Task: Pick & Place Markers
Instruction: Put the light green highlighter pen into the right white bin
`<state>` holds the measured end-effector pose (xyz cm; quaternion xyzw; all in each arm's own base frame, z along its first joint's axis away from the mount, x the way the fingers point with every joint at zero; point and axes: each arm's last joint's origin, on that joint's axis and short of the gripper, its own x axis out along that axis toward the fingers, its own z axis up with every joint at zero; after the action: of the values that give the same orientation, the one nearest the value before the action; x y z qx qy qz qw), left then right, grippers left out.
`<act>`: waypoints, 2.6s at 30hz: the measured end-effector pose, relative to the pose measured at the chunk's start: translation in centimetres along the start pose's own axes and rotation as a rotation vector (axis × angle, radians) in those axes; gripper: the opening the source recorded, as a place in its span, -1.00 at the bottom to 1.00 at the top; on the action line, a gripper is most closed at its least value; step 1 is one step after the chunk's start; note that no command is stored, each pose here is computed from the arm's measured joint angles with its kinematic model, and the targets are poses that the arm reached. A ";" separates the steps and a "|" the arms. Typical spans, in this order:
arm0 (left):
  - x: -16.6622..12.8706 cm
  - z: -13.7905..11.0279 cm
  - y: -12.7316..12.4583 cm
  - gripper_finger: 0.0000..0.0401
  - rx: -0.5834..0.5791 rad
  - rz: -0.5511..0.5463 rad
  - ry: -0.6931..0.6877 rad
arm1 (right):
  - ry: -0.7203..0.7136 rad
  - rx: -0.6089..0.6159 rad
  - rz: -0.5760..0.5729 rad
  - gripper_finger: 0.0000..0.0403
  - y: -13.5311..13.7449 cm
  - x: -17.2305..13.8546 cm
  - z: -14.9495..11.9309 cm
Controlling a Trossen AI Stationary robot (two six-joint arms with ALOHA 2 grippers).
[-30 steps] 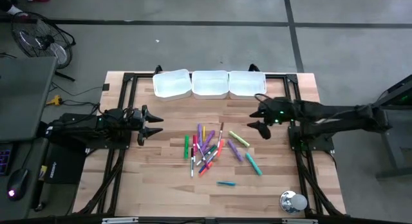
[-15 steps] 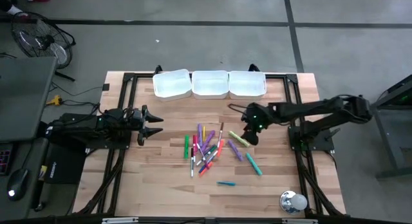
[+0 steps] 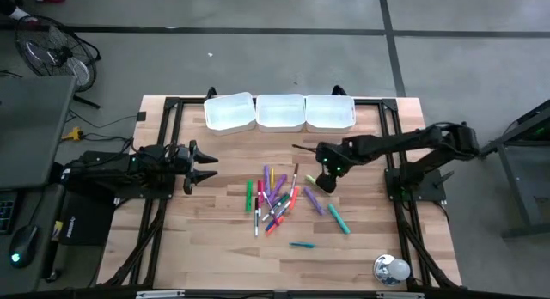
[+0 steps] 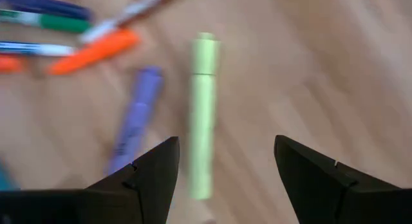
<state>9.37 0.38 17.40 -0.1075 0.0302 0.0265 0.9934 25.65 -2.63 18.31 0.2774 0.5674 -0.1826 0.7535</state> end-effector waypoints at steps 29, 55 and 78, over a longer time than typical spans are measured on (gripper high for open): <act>0.0 0.0 0.0 0.10 0.000 0.000 -0.001 | 0.228 0.003 -0.111 0.21 2.8 4.7 2.2; 0.0 0.0 0.0 0.10 0.000 0.000 0.000 | 0.193 -0.057 -0.179 0.21 4.2 5.9 1.3; 0.0 0.0 0.0 0.10 0.000 0.000 -0.001 | 0.236 -0.045 -0.189 -0.15 4.1 7.6 1.2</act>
<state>9.37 0.38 17.41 -0.1074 0.0299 0.0264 0.9934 31.22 0.11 12.11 0.2253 0.6794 -0.2058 0.6673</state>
